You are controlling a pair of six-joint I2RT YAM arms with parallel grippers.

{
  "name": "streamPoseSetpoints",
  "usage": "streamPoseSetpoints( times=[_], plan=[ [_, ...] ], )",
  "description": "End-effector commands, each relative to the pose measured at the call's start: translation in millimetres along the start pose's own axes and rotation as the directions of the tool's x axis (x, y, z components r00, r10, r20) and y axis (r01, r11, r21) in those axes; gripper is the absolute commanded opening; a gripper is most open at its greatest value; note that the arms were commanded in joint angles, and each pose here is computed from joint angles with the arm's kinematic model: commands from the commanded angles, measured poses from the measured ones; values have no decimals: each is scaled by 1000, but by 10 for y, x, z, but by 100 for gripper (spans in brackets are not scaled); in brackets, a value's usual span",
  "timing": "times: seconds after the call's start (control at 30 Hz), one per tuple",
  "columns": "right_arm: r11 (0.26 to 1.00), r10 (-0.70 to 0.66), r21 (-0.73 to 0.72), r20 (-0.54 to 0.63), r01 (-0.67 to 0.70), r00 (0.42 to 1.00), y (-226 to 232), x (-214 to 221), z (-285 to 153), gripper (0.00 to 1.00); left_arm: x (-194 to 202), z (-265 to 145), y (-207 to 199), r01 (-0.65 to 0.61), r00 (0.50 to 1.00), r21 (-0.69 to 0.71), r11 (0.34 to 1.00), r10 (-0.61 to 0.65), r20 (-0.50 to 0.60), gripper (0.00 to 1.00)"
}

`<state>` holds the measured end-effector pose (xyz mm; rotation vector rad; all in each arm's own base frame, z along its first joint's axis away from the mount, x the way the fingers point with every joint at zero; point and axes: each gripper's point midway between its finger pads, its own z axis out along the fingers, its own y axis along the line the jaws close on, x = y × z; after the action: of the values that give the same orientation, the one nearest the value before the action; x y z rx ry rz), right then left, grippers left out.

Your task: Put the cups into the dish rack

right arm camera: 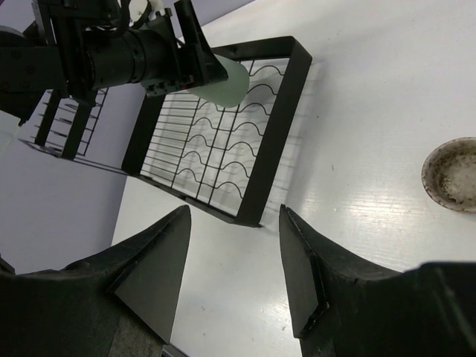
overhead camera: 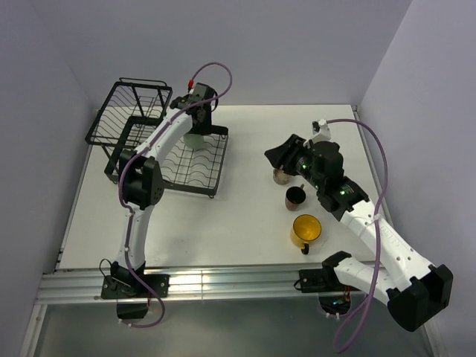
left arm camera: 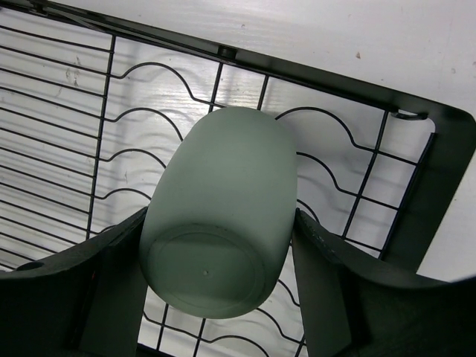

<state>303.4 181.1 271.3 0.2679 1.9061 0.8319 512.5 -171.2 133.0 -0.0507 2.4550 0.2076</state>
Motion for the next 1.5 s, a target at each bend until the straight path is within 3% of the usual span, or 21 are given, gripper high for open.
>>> streamPoseSetpoints(
  times=[0.0, 0.4, 0.5, 0.53, 0.6, 0.83, 1.03, 1.47],
  plan=[
    [999, -15, -42, 41, 17, 999, 141, -158, 5, 58, -91, 57, 66, -9, 999, -44, 999, 11, 36, 5],
    [999, -22, -38, 23, 23, 999, 133, -84, 53, 58, 21, 194, 87, -7, 1000, -58, 998, 8, 21, 12],
    [999, -24, -35, 22, 25, 999, 131, -74, 57, 58, 40, 212, 85, -7, 1000, -58, 998, 9, 20, 24],
    [999, -26, -34, 21, 27, 999, 129, -69, 61, 58, 53, 217, 90, -7, 1000, -60, 998, 8, 18, 37],
    [999, -27, -35, 18, 28, 999, 139, -59, 62, 58, 54, 216, 102, -5, 1000, -66, 998, 6, 21, 49],
    [999, -38, -36, 16, 39, 999, 166, -50, 69, 58, 26, 192, 121, 0, 999, -70, 998, 2, 36, 71],
    [998, -46, -35, 15, 47, 999, 180, -42, 72, 58, -26, 130, 149, 11, 998, -71, 997, -7, 61, 79],
    [997, -60, -37, 12, 60, 998, 209, -32, 68, 58, -191, -83, 224, 58, 988, -72, 996, -47, 146, 81]
  ],
)
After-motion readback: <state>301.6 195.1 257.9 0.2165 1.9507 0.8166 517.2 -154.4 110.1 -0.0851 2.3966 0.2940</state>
